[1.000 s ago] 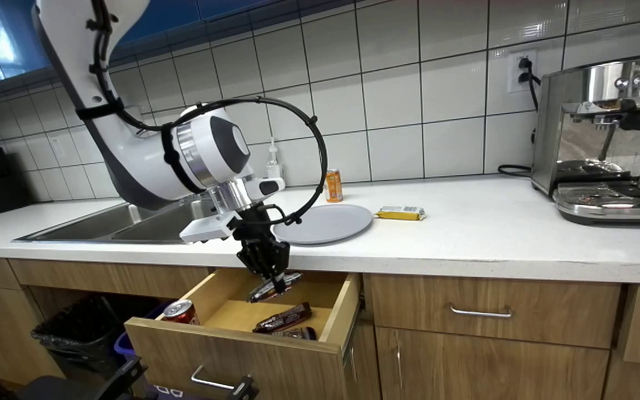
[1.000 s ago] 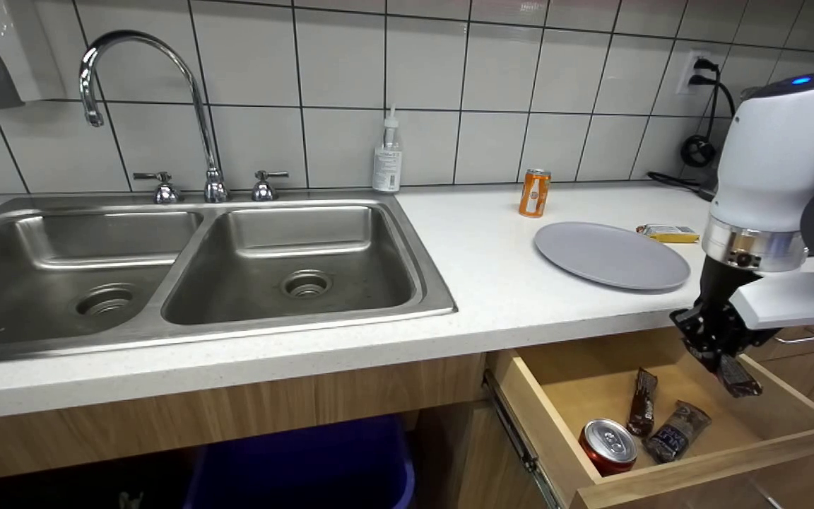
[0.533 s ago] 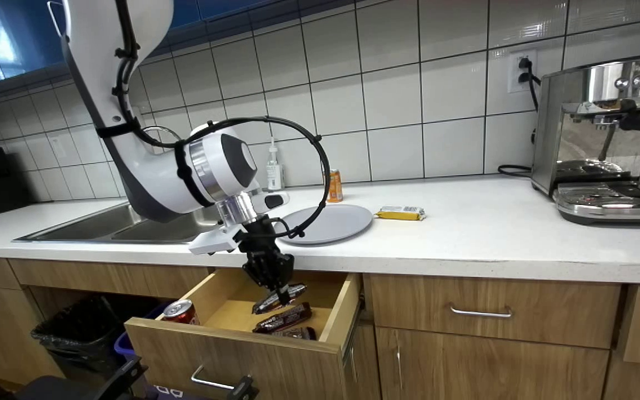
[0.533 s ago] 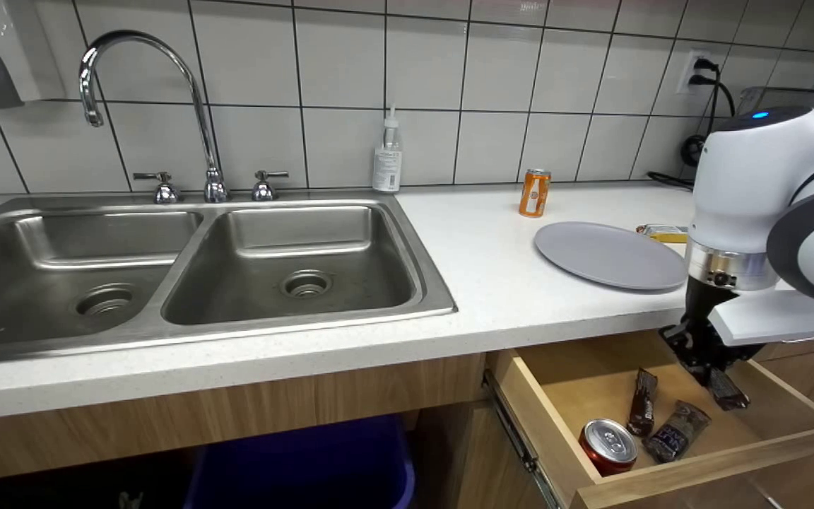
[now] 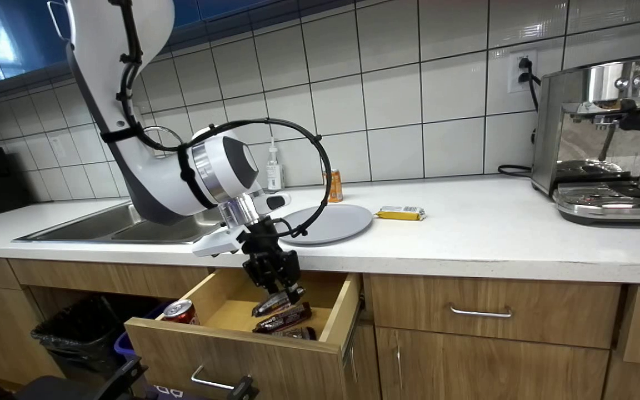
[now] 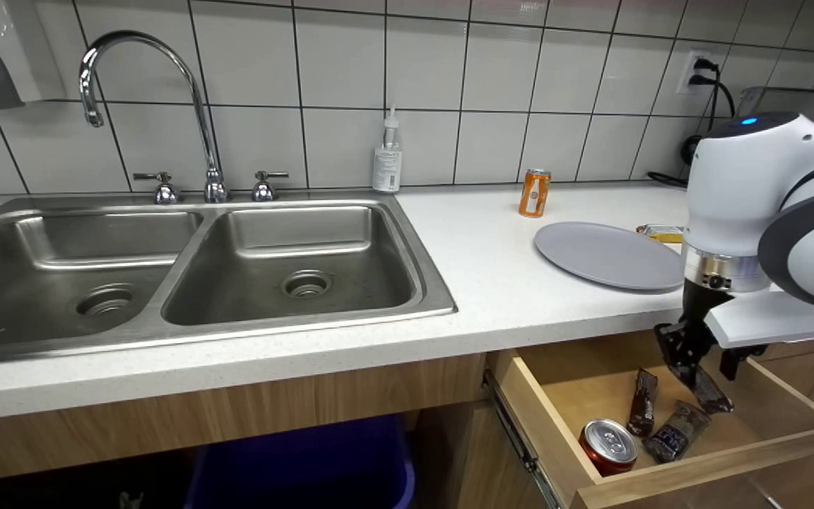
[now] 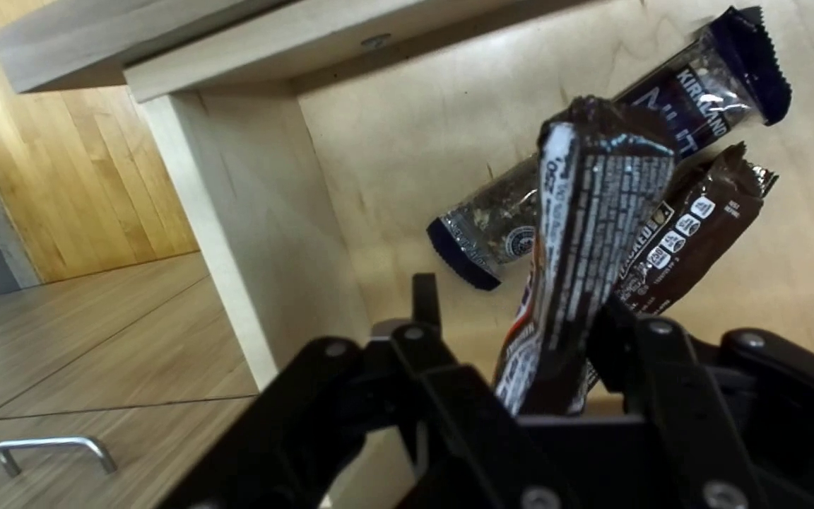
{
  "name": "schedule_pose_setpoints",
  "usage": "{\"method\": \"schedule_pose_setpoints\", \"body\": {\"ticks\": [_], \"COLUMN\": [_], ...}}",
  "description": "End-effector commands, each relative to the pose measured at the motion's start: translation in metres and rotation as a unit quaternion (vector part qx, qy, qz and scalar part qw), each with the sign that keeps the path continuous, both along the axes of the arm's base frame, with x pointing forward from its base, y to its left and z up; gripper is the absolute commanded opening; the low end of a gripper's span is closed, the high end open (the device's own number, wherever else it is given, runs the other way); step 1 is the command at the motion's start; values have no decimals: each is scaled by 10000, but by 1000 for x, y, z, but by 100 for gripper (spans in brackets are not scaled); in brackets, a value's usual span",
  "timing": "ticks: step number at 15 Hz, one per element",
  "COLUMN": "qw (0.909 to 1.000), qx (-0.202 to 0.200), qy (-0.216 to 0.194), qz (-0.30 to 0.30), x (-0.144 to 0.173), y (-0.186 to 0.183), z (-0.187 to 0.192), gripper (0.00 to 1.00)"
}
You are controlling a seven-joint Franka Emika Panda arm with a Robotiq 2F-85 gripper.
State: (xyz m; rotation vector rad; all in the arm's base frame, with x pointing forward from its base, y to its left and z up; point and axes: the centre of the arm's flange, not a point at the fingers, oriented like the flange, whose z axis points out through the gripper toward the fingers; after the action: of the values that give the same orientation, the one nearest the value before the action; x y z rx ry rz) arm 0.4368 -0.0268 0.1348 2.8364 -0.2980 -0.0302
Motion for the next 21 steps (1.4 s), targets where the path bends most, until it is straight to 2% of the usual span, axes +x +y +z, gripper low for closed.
{"method": "schedule_pose_setpoints", "body": {"ticks": [1, 3, 4, 9, 15, 21], "qw": [9999, 9999, 9999, 9996, 9981, 9964], "qx": [19, 5, 1, 73, 267, 527], "qy": [-119, -124, -137, -246, -455, -647], "qz": [82, 71, 67, 126, 315, 176], "x": [-4, -3, -3, -3, -3, 13], "y": [-1, -3, -4, -7, -11, -30], "z": [13, 15, 15, 30, 65, 96], "gripper": [83, 98, 100, 100, 100, 100]}}
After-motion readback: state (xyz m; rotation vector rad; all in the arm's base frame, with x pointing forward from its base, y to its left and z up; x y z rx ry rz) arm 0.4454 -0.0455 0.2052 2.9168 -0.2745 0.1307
